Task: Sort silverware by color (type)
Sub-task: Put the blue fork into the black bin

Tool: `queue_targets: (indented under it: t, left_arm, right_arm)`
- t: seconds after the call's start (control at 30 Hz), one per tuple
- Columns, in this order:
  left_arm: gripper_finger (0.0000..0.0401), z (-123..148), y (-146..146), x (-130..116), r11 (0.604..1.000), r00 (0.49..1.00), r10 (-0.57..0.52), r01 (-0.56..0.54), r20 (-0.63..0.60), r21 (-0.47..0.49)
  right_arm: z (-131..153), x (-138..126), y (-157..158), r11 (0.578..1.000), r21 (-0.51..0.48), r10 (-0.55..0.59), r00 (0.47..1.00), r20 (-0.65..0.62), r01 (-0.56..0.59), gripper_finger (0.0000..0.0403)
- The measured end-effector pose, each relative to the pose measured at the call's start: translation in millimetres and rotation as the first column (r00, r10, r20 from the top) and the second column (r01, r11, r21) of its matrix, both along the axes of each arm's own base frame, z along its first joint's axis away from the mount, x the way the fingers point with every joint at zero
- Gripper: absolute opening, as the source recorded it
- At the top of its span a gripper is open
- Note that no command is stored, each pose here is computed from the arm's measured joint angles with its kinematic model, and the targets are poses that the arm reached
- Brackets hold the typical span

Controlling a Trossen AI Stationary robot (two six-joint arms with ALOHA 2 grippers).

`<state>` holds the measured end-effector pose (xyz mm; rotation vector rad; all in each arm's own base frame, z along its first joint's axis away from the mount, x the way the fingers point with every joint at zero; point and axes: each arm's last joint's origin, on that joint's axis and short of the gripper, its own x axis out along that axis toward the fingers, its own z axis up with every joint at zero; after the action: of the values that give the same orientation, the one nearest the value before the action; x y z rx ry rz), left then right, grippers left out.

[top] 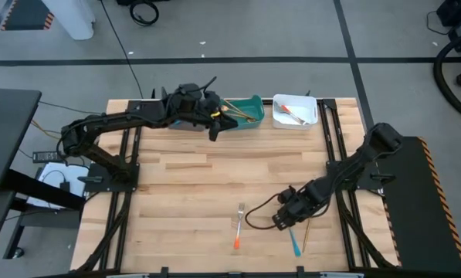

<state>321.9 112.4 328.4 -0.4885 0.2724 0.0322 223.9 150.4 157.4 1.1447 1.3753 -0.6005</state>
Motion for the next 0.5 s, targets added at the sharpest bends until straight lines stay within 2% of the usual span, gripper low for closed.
queue_targets:
  t: [0.23,0.5]
  left_arm:
    - [0.0075,-1,-8,3,1.0,1.0,0.007,-0.007,-0.01,-0.012]
    - [0.0075,-1,-7,2,1.0,1.0,0.013,-0.013,-0.013,-0.013]
  right_arm:
    - [-25,5,5,0.999,-0.04,0.003,0.998,-0.063,-0.006,0.0116]
    - [-35,6,5,0.996,-0.084,0.0,0.995,-0.097,-0.008,0.0106]
